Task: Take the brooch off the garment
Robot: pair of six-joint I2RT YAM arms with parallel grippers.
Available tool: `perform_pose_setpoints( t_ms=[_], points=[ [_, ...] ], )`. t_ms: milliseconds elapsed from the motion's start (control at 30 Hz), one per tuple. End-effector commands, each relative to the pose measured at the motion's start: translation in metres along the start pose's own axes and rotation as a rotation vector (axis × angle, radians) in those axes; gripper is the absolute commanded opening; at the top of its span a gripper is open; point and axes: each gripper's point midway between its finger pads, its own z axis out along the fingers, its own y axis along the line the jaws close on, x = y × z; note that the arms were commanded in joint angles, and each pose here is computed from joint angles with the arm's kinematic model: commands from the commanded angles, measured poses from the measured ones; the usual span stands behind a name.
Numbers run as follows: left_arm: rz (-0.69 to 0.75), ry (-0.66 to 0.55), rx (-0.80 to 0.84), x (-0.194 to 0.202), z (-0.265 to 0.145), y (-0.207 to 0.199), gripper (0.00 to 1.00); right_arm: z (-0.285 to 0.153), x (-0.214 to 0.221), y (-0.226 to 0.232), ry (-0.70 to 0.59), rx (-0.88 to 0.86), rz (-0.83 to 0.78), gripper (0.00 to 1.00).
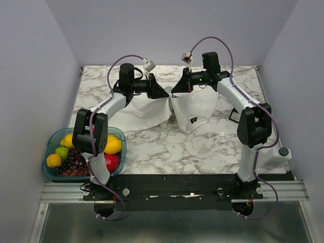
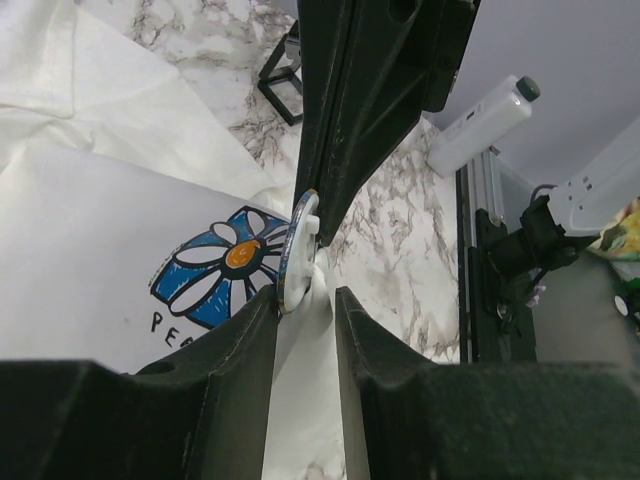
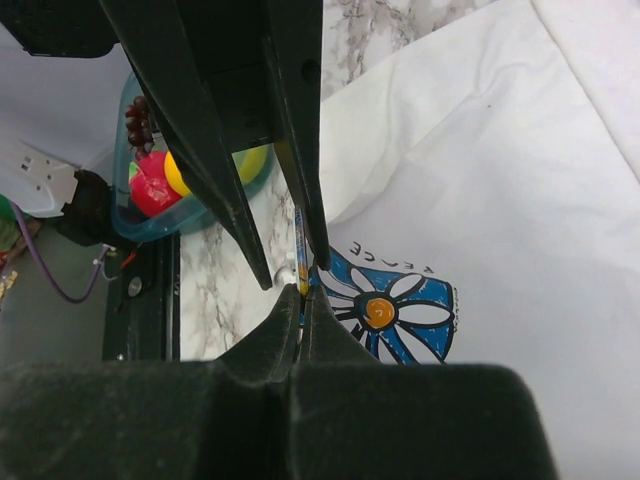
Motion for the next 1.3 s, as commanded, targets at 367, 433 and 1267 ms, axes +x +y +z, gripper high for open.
perform_pose_setpoints(
  t_ms=[367, 433, 1267],
  points=[
    [0.033, -0.088, 0.008, -0.033, 0.003, -0.011, 0.35, 0.002, -0.003, 0.005, -0.011, 0.01, -0.024, 0.0],
    [0.038, -0.091, -0.001, -0.033, 0.004, -0.009, 0.34, 0.002, -0.003, 0.005, -0.009, 0.009, -0.023, 0.0],
    [0.046, -0.039, -0.064, -0.025, 0.008, -0.002, 0.39, 0.004, -0.002, 0.005, -0.016, 0.013, 0.019, 0.0]
  ],
)
